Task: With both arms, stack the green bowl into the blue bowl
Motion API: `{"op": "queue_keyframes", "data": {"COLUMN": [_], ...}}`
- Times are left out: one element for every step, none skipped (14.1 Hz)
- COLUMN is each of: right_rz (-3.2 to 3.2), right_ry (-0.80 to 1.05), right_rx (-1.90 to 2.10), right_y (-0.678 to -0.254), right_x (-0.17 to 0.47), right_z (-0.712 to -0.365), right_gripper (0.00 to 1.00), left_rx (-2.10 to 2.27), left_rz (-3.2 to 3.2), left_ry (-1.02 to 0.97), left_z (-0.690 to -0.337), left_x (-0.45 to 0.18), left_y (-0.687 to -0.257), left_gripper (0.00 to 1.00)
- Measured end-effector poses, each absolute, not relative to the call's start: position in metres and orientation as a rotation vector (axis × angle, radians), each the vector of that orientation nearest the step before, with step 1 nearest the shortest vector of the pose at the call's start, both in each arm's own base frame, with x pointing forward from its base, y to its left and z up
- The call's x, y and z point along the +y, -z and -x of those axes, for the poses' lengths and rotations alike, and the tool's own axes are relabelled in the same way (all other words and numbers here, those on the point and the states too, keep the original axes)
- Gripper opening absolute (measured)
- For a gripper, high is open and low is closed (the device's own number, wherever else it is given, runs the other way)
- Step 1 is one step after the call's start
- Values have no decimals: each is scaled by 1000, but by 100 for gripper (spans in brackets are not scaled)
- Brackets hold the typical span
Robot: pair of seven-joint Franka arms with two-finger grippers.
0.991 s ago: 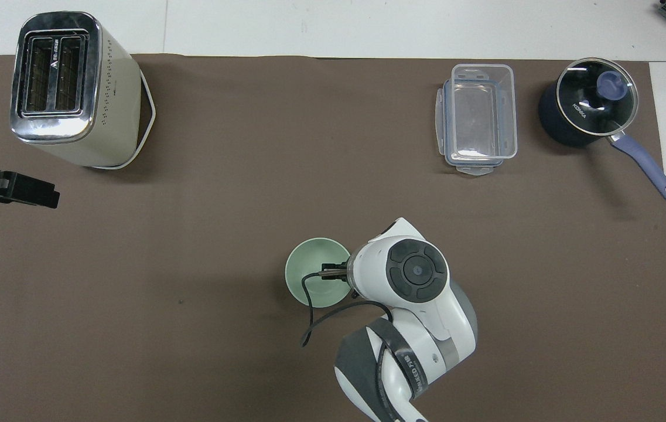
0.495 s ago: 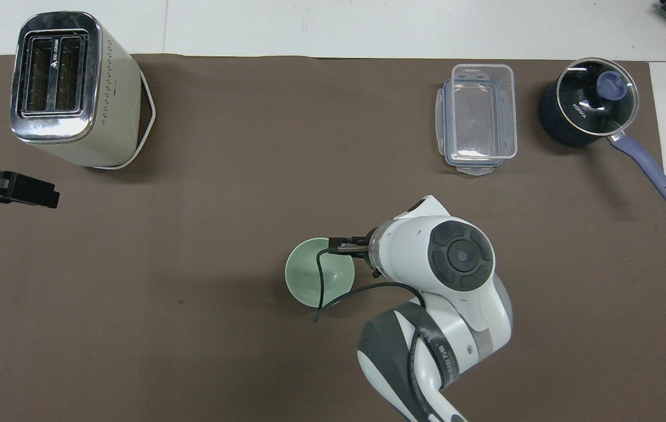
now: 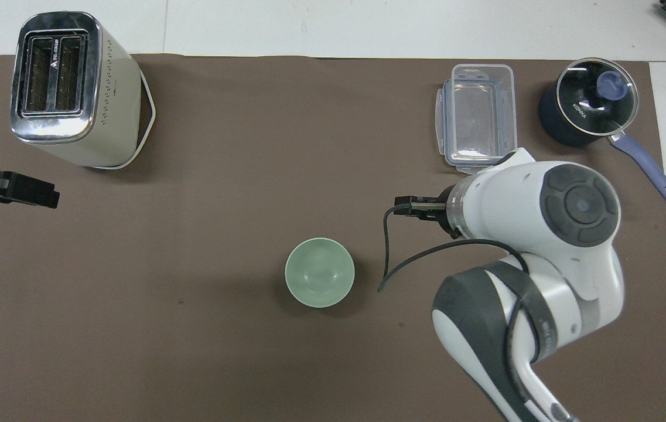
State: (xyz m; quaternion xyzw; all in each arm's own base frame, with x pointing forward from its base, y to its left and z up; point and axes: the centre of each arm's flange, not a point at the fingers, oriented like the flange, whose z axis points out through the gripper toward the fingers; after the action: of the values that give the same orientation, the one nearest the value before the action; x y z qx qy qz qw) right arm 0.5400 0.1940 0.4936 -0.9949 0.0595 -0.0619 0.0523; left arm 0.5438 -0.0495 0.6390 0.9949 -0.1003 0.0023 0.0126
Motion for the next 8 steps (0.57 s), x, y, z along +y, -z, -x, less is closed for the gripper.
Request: {"op": "queue_keyframes", "data": {"right_rz": [3035,3043,3051,3057,3061,3064,3066,3068], "right_ry": [176,163,146,130,119,107,92,74], "right_rx": [175,166,158,154,155,160,168,180], "right_y": [-506,-518,-531,-543,-553,-560,-565,-567], "right_x": [177,158,137,120,107,96,88,81], "right_z": [-543,-545,-545,-543,-541,-537,-534,-531], "right_gripper": [100,100,100,100,100,100,100,100], "left_rx": [-313,-313,-313,-313,-313,-313,-313,-313], "left_rz": [-3101,-3101,-3101,-3101,-3101,-3101,-3101,-3101], "left_ry": [-7,-7,-7,-7,-7,-7,-7,-7], "left_z": [-544,-544,-544,-544,-544,-544,-544,-544], "left_x": [-50,-50,-50,-50,-50,-50,-50,-50], "left_y": [-639,-639,-639,-639,-639,-639,-639,-639], "left_gripper": [100,100,100,100,100,100,100,100]}}
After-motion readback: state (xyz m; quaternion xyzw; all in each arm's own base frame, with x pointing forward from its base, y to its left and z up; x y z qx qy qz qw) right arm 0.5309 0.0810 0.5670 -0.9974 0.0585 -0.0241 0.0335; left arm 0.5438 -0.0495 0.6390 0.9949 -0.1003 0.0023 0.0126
